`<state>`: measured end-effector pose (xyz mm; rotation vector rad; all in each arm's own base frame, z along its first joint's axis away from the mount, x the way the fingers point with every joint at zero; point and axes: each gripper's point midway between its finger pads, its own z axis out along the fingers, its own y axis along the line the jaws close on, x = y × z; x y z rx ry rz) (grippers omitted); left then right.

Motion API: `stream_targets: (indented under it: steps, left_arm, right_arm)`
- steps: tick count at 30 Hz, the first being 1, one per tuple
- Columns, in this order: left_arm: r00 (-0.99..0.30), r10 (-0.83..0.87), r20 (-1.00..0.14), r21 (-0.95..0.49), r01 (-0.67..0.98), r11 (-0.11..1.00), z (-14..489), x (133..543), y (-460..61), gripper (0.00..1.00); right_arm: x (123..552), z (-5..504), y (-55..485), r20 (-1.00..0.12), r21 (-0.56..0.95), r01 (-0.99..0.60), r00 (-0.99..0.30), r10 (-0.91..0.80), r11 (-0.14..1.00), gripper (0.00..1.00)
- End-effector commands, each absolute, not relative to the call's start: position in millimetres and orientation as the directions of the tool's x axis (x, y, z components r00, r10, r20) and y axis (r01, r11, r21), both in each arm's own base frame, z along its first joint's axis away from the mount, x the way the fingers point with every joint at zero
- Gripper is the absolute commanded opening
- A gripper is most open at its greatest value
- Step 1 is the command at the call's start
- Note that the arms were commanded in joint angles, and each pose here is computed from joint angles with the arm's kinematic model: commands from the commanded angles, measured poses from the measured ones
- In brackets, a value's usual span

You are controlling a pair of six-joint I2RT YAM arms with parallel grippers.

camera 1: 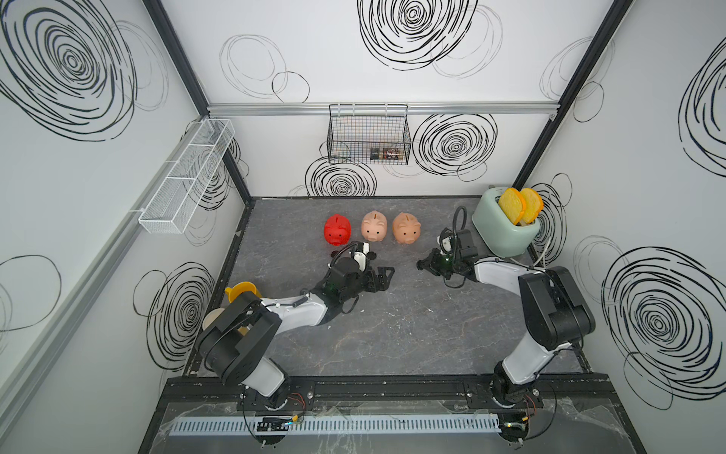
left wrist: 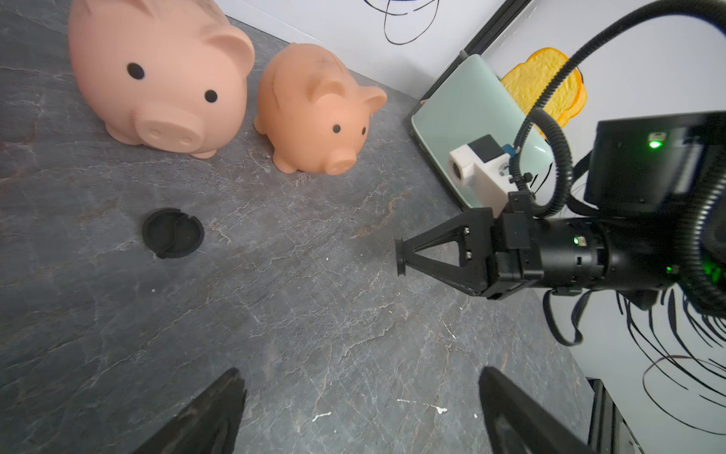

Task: Open piggy banks
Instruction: Place the lid at the center of the board.

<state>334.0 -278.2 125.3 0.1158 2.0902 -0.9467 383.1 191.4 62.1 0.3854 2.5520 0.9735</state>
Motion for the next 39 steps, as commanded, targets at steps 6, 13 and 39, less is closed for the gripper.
stream_targets:
  steps: [6,13,39]
  left_arm:
    - [-0.628,-0.266,-0.731,-0.597,0.402,0.694,141.3,343.6,-271.8,0.96]
    - [-0.631,-0.273,-0.727,-0.6,0.388,0.7,139.8,342.2,-262.9,0.96]
    - [-0.598,-0.317,-0.736,-0.604,0.369,0.707,150.5,338.4,-247.1,0.96]
  right_arm:
    - [413.9,62.2,208.5,-0.228,0.734,0.124,-0.882,0.413,0.668,0.0]
    - [427.7,56.2,212.0,-0.218,0.733,0.149,-0.873,0.437,0.664,0.0]
    - [451.2,43.5,221.1,-0.194,0.734,0.181,-0.868,0.458,0.655,0.04]
